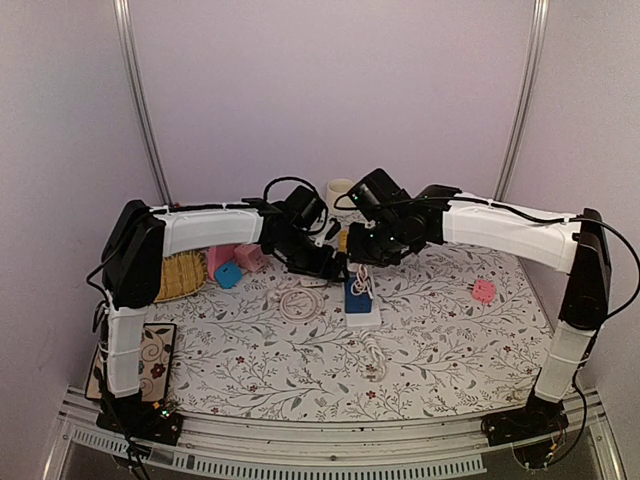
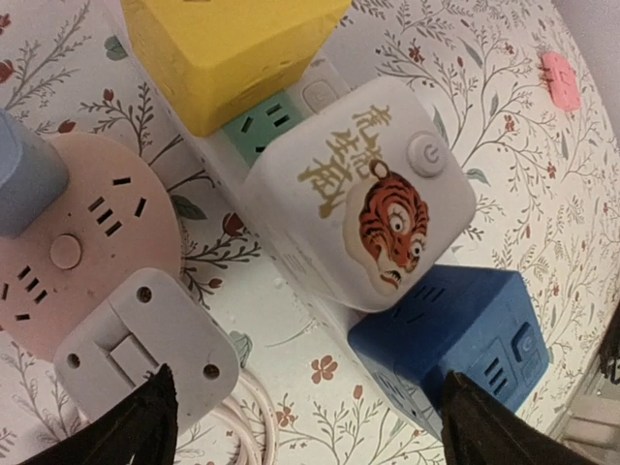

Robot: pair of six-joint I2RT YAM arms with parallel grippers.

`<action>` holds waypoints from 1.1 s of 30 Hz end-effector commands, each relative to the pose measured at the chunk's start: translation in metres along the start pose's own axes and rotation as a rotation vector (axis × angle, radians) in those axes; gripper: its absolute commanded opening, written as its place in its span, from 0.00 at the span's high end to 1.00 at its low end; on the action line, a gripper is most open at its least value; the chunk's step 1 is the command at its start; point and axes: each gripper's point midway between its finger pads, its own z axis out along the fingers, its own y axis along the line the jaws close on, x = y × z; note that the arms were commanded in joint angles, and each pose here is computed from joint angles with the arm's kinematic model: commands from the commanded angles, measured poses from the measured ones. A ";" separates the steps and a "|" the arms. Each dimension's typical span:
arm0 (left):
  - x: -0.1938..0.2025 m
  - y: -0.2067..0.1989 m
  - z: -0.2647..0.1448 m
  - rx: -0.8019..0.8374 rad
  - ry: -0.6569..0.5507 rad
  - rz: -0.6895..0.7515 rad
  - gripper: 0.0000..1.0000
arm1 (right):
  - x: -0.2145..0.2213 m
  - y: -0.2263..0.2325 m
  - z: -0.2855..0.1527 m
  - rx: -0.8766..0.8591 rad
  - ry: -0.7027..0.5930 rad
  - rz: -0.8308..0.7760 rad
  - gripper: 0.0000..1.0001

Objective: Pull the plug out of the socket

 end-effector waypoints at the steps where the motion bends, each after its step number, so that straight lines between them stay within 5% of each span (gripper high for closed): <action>1: 0.047 0.037 0.026 -0.139 0.154 -0.017 0.06 | -0.046 0.036 -0.037 -0.122 -0.144 0.020 0.97; 11: 0.021 0.022 0.005 -0.096 0.088 0.018 0.06 | -0.050 -0.029 -0.040 -0.088 -0.084 0.158 0.96; 21: -0.042 -0.022 -0.056 0.028 -0.088 0.063 0.06 | -0.062 -0.138 -0.041 -0.107 -0.104 0.368 0.96; 33: -0.060 -0.018 -0.126 0.041 -0.218 0.041 0.05 | -0.037 -0.232 -0.014 -0.141 -0.063 0.538 0.95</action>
